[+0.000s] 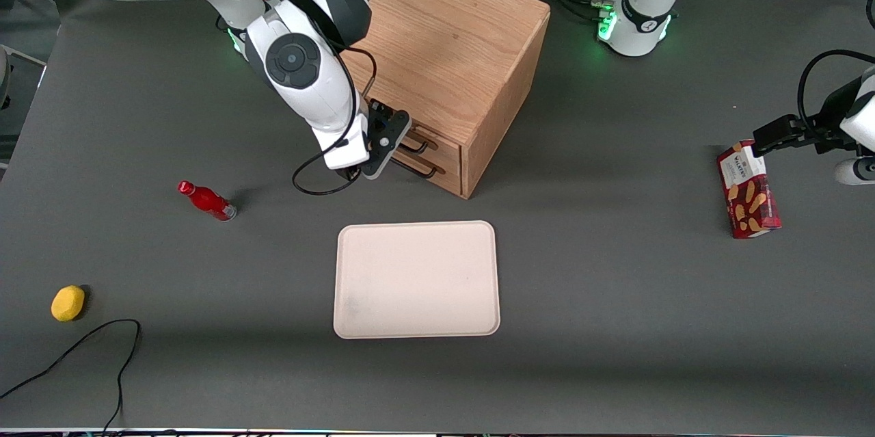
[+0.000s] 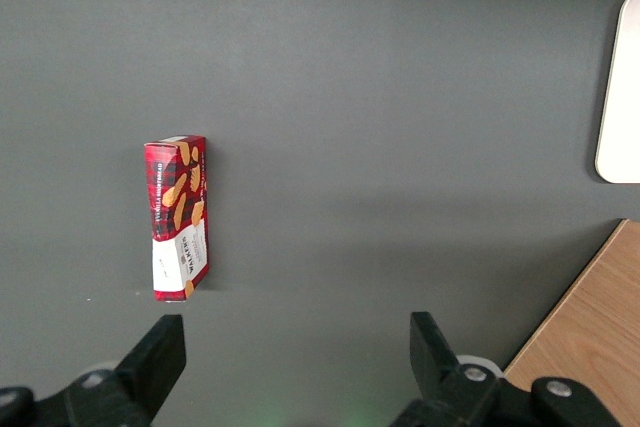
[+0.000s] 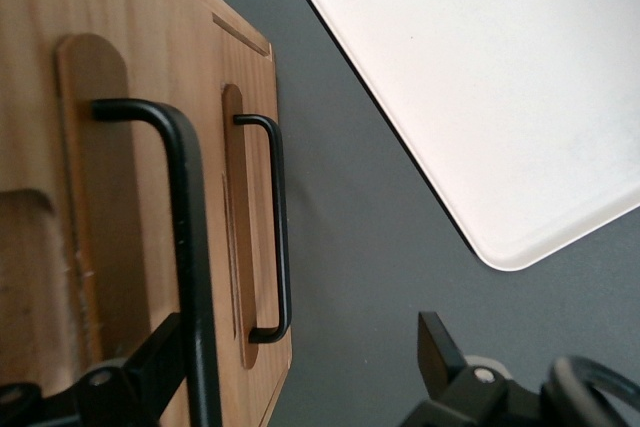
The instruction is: Open upper drawer
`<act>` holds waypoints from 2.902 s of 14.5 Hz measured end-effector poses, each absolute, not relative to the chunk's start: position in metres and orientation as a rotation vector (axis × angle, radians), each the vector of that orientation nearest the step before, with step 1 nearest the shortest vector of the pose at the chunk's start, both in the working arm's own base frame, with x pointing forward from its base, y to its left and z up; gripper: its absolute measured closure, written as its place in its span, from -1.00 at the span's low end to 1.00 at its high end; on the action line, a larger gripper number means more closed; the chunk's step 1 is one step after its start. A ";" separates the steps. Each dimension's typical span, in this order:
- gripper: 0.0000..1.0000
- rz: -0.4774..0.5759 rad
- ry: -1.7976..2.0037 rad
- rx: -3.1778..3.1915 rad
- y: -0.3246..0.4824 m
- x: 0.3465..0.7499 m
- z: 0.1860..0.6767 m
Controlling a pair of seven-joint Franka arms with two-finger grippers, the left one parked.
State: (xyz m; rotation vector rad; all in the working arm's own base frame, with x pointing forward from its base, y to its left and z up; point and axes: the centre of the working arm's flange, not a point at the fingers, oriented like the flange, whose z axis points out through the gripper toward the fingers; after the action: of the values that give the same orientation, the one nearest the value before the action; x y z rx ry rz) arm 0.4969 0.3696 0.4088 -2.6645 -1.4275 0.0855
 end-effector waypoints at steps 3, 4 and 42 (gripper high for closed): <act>-1.00 0.090 -1.427 -2.666 0.370 0.497 0.404; -1.00 0.089 -1.427 -2.666 0.370 0.497 0.404; -1.00 -0.037 -1.478 -2.639 0.340 0.557 0.413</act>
State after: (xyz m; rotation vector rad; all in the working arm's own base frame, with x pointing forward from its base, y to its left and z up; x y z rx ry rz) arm 0.5565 0.3400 0.4133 -2.6391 -1.4782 -0.0373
